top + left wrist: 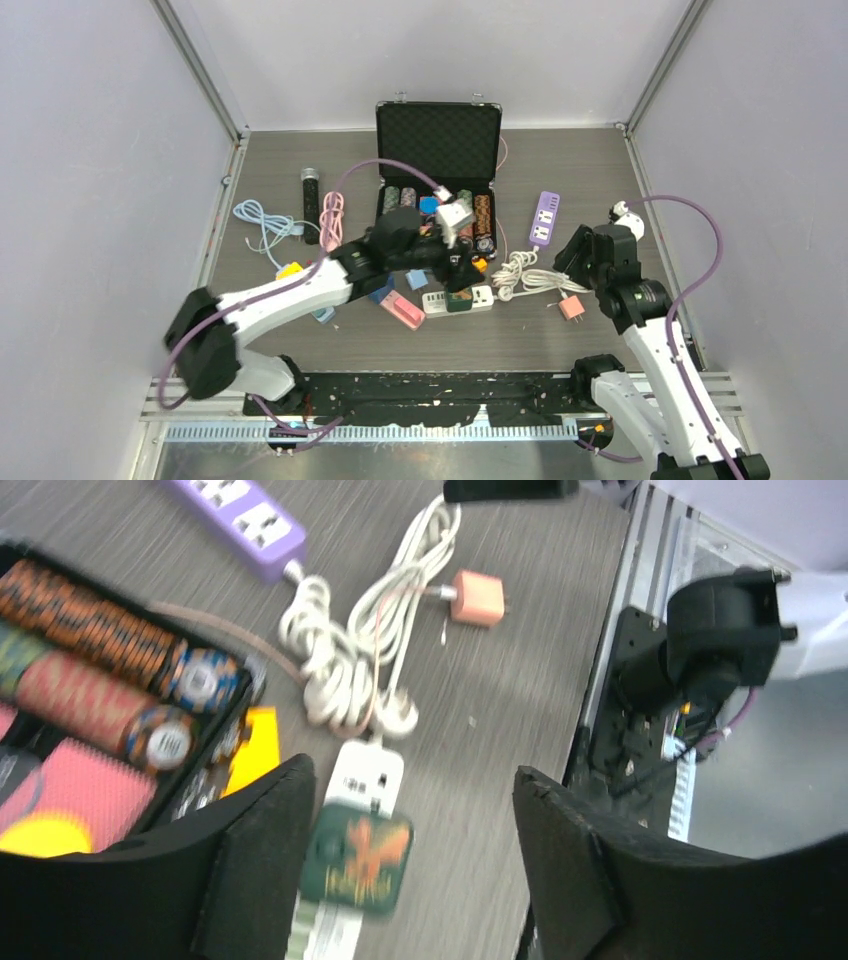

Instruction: Insert the plug

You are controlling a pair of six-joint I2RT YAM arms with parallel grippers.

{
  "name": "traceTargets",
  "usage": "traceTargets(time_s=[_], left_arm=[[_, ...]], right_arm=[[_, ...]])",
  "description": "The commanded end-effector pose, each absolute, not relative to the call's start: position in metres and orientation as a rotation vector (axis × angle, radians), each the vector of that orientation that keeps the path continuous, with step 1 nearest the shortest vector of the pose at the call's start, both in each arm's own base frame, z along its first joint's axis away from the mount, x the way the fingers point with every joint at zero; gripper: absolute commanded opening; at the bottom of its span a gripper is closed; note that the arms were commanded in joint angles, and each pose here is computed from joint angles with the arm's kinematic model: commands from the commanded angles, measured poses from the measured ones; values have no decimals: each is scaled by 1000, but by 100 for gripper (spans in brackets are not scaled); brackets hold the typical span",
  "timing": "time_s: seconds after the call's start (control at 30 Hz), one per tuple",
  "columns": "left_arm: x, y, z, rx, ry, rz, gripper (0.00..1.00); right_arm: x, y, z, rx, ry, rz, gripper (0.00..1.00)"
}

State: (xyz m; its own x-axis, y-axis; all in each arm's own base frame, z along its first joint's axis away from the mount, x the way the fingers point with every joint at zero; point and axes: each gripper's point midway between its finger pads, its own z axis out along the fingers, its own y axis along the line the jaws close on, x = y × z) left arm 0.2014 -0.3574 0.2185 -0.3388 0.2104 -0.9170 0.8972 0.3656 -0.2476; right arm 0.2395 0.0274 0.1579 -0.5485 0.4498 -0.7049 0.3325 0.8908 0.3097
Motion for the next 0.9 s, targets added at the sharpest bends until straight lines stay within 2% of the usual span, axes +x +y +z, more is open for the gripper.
traceTargets(time_s=[0.0, 0.37, 0.5, 0.77, 0.87], left_arm=[[217, -430, 250, 1035, 1610, -1121, 69], [244, -513, 166, 1229, 1766, -1013, 52], [246, -522, 136, 1262, 1844, -981, 44], [246, -523, 96, 1289, 1971, -950, 34], [245, -524, 95, 1280, 1984, -962, 21]], right_arm=[[227, 17, 180, 594, 2137, 151, 60], [212, 9, 205, 614, 2081, 139, 62], [212, 6, 212, 611, 2069, 119, 63], [214, 5, 212, 606, 2079, 103, 63], [215, 5, 213, 601, 2078, 105, 63]])
